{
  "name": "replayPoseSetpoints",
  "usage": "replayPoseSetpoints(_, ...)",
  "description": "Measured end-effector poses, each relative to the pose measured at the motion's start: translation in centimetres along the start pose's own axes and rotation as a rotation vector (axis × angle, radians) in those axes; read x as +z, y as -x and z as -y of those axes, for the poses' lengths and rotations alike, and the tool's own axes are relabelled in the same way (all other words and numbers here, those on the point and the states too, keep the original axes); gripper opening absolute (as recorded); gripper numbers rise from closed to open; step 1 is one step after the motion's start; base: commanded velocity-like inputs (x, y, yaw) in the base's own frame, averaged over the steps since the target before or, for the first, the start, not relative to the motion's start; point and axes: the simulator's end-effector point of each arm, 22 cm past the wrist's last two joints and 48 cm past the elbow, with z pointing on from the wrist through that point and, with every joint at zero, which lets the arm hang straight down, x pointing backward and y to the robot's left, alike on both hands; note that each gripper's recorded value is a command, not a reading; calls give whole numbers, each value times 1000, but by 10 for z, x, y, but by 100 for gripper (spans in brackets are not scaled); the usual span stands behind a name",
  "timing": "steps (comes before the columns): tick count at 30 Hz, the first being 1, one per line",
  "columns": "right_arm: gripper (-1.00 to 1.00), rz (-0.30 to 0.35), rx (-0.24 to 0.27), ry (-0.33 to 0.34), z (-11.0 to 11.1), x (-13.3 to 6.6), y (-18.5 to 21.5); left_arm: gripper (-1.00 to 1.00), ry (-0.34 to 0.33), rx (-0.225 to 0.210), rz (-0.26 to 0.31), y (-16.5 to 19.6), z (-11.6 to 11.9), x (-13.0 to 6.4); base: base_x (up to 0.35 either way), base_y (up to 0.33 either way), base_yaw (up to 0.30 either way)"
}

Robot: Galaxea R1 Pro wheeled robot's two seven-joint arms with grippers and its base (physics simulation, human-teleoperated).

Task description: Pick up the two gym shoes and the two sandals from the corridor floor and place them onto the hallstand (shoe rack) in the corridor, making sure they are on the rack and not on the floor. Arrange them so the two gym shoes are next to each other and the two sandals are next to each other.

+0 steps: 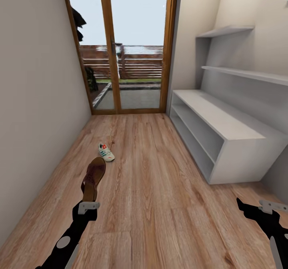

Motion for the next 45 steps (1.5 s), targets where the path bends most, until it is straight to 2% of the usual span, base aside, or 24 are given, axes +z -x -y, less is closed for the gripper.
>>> replayPoseSetpoints(45, 100, 0, 0, -1, 0, 0, 0, -100, 0, 0, 1, 0, 0, 0, 340, -12, 0)
